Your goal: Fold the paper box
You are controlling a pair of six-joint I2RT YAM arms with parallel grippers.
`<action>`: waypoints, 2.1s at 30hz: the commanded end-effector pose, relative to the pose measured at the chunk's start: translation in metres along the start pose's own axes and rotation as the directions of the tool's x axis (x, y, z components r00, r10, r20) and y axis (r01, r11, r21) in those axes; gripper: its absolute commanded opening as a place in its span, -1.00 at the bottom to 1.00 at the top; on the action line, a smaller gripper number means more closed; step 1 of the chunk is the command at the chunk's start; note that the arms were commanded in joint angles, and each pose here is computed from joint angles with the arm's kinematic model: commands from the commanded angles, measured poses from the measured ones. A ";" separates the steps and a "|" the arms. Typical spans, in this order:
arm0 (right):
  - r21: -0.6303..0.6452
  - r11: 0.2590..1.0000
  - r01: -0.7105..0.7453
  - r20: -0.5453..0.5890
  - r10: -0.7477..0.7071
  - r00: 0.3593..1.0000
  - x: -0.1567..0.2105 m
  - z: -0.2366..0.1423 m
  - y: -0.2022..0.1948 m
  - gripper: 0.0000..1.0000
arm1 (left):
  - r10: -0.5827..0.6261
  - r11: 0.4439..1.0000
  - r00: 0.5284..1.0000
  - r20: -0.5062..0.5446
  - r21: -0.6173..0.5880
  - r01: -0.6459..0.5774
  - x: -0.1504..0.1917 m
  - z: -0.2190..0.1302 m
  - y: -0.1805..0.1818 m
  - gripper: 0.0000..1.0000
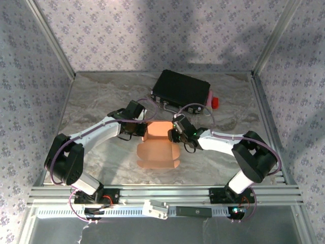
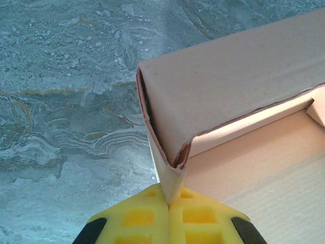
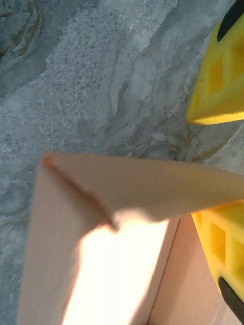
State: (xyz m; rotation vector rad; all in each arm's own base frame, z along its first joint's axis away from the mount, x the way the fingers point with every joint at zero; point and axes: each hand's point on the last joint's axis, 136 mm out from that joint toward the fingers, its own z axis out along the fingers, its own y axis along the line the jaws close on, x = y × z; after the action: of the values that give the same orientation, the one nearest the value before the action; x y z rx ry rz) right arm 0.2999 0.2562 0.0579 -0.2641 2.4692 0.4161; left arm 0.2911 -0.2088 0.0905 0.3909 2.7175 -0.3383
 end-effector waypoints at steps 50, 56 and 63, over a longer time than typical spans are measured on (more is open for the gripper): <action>0.416 0.910 0.006 0.003 -0.008 1.000 -0.010 0.014 -0.018 -0.72 | -0.002 1.000 1.000 0.003 -0.006 0.002 -0.007 -0.003 -0.003 -1.00; 0.240 0.970 0.040 0.034 -0.050 0.998 -0.026 -0.005 0.013 -0.21 | -0.004 1.000 1.000 0.004 -0.009 0.004 -0.008 -0.002 -0.003 -1.00; 0.075 0.997 -0.007 0.060 0.002 0.998 -0.036 -0.025 0.021 -0.07 | -0.003 1.000 1.000 0.002 -0.008 0.003 -0.008 -0.001 -0.003 -1.00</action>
State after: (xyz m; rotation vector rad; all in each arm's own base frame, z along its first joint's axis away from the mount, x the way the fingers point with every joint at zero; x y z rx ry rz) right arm 0.3119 0.2731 0.1013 -0.1910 2.4177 0.2413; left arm 0.2958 -0.2124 0.0905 0.3893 2.7113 -0.3335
